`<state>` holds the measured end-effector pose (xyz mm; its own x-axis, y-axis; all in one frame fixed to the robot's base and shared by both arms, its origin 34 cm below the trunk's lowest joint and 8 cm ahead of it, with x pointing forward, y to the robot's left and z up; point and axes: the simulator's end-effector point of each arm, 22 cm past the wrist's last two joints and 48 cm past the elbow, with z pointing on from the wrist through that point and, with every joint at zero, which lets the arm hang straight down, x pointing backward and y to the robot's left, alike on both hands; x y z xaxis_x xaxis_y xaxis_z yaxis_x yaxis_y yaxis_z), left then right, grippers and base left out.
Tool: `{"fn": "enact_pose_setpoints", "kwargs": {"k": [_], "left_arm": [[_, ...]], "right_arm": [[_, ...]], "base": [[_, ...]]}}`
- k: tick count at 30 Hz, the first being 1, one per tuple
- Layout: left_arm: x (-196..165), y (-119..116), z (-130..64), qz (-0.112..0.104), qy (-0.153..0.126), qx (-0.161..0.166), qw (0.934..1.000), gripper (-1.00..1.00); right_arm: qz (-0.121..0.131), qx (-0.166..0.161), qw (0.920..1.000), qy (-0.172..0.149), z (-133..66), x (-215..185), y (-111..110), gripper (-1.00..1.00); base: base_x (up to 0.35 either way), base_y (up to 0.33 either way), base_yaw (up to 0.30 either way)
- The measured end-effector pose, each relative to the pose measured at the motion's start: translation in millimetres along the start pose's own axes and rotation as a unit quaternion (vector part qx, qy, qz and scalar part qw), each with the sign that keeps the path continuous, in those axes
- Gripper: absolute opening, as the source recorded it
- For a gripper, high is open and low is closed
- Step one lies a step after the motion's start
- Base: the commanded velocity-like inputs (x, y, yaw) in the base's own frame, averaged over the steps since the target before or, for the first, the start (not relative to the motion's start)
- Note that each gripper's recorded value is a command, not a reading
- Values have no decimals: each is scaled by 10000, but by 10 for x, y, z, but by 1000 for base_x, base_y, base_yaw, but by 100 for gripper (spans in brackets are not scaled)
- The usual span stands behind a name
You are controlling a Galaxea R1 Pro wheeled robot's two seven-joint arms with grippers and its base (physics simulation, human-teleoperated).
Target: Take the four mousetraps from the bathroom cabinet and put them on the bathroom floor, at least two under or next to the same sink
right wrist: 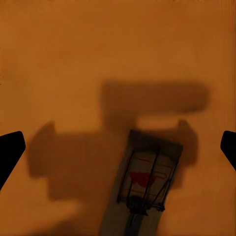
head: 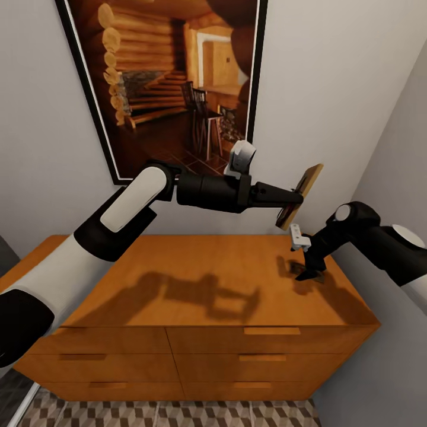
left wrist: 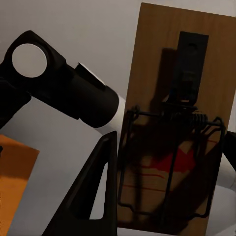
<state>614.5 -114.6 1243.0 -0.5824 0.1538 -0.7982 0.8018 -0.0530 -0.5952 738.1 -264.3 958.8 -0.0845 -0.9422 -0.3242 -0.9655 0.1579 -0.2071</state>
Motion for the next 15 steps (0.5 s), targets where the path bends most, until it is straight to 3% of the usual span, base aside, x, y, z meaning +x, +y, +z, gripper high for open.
{"fn": "enact_pose_setpoints", "kwargs": {"k": [3,9,15], "left_arm": [[0,0,-4,2,0,-2,10000,-100],[1,-10,0,6,2,11,10000,-100],[2,-15,5,11,4,16,10000,-100]], "right_arm": [[68,-2,9999,-118,-16,-28,-3,100],[473,162,9960,-736,-235,-125,-152,100],[708,137,9937,-856,-215,-55,-149,100]], "base": [[0,0,0],[0,0,0],[0,0,0]]}}
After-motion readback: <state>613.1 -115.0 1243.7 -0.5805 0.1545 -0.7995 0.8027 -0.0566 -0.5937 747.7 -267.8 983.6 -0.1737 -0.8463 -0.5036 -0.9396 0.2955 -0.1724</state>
